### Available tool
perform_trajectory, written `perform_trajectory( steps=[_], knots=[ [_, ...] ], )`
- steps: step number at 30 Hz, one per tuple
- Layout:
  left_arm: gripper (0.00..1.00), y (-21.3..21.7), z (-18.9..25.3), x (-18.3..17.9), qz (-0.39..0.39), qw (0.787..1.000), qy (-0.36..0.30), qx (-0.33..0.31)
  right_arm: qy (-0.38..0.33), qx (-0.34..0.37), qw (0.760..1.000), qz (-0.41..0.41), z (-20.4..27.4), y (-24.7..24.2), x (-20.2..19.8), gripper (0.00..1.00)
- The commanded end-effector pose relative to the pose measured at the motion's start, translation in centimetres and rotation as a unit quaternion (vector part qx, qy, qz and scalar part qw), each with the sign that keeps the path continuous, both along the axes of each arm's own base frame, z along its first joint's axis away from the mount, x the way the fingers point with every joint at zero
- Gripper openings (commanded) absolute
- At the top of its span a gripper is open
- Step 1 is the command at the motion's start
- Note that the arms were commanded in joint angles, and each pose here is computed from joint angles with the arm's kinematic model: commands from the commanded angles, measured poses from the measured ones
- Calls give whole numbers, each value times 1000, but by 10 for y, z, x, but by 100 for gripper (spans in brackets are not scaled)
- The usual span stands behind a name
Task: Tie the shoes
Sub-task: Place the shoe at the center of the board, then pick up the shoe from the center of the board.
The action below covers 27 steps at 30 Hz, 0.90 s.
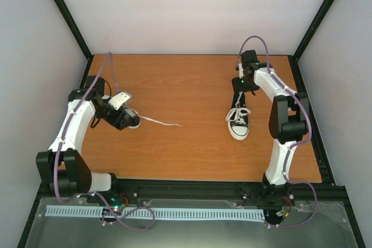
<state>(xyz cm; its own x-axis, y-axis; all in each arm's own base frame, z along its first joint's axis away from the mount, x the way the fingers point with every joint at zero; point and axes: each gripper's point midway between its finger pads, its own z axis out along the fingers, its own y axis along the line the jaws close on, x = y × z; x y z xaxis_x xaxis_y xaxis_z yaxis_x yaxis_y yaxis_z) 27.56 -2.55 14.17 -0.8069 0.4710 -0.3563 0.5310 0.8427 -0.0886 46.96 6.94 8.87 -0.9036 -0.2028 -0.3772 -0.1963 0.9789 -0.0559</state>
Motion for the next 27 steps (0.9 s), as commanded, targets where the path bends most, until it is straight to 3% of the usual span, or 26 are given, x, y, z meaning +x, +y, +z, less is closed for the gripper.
perform_trajectory(
  steps=[1,5,9,15,18,22,27],
  knots=[
    [90,-29,39,-21,-160,985,-49,-50,-69,69,995,14,67,19,-9,67],
    [92,-39,51,-42,-312,946,-66,-50,-119,162,977,65,111,49,-28,71],
    [94,-29,46,-40,-428,898,-106,13,-132,248,953,111,134,77,-50,88],
    [97,7,-3,-12,-523,846,-50,95,-125,265,949,116,133,82,-60,93],
    [97,19,-22,28,-529,833,-68,147,-122,271,947,118,131,83,-63,93],
    [97,10,-28,76,-520,836,-94,147,-109,274,949,115,123,84,-66,92],
    [100,-4,-61,95,-530,831,-91,145,-101,270,951,113,118,83,-68,92]
  ],
)
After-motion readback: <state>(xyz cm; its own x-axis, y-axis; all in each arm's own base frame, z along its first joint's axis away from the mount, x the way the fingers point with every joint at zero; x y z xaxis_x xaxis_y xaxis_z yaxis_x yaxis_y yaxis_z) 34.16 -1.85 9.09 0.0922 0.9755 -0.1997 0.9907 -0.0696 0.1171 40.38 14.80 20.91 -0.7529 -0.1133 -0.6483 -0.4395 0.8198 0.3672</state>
